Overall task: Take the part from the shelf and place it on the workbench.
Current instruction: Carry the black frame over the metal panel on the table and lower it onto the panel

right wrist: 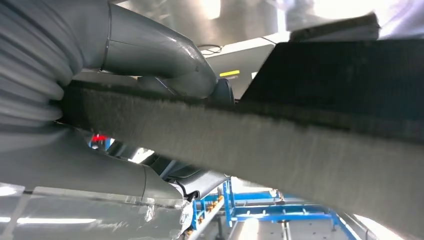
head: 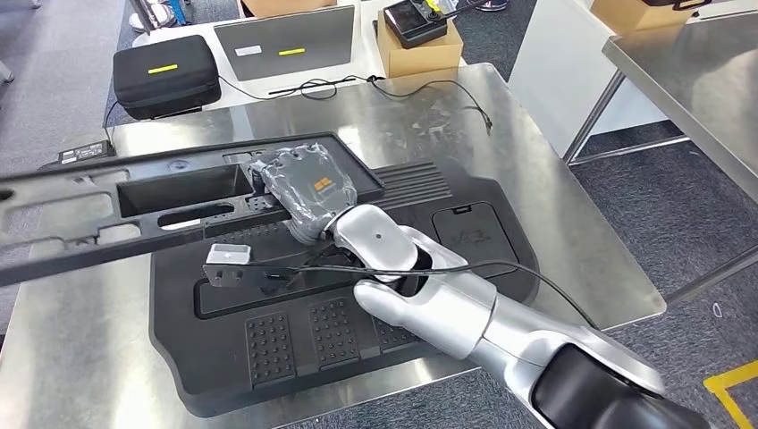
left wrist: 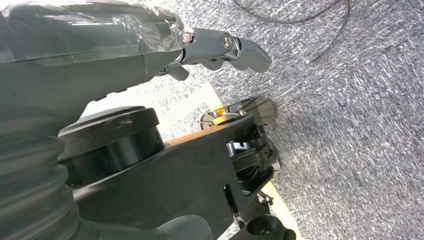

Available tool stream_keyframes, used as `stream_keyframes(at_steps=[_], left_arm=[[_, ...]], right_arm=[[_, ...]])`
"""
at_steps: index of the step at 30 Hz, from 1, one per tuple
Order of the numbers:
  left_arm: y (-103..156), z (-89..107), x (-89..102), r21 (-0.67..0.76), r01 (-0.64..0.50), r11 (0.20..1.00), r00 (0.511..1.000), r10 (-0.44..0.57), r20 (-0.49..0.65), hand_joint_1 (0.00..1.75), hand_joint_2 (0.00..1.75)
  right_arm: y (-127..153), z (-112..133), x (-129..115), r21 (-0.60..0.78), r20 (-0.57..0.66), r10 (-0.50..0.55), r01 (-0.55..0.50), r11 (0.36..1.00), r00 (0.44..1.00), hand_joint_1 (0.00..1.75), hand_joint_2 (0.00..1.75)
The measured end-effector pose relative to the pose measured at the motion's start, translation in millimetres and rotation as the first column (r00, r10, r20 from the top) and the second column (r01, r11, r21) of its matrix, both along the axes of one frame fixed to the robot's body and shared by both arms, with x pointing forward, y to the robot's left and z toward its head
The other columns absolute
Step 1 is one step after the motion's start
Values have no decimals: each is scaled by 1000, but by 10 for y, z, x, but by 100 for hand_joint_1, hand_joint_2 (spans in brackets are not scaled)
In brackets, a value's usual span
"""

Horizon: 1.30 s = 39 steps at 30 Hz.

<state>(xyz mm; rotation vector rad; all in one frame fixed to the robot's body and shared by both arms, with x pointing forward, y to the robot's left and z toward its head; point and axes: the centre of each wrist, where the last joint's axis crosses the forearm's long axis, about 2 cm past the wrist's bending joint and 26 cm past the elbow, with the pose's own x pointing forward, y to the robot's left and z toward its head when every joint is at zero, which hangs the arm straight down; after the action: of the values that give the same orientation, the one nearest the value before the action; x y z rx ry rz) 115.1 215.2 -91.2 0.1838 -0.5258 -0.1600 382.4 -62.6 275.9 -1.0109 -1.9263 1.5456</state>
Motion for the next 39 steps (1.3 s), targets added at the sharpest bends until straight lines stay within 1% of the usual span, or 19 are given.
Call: stream_keyframes(at_steps=[6,13,15,19,22,26,27,31,39], left_arm=[[0,-1,0,-7,3,1000,1000,-3,0,0,175],[0,-1,-1,-9,6,1000,1000,-6,0,0,175],[-9,3,7,-3,-4,1000,1000,4,1,0,175],[-122,48,91,17,-31,999,1000,31,1,0,175],[-197,72,126,7,-30,1000,1000,30,3,0,175],[-233,81,133,2,-22,1000,1000,22,1,0,175],[-239,83,134,4,-19,1000,1000,19,-2,0,175],[-253,89,142,11,-14,1000,1000,14,-2,0,0],[-272,96,159,-10,-4,1000,1000,4,-5,0,0]], right_arm=[[48,-253,71,-102,-43,-26,22,995,999,175,175],[1,-484,130,-189,-99,-83,63,980,992,175,175],[-13,-546,144,-228,-132,-124,91,969,984,175,175],[-35,-691,166,-338,-211,-269,188,922,940,175,175],[-81,-763,195,-399,-209,-353,250,882,912,175,175],[-170,-810,256,-441,-176,-437,326,836,882,0,0],[-186,-816,265,-442,-169,-449,340,830,877,0,0],[-230,-831,289,-442,-151,-473,368,818,868,0,0],[-277,-837,312,-438,-146,-480,379,815,865,0,0]])
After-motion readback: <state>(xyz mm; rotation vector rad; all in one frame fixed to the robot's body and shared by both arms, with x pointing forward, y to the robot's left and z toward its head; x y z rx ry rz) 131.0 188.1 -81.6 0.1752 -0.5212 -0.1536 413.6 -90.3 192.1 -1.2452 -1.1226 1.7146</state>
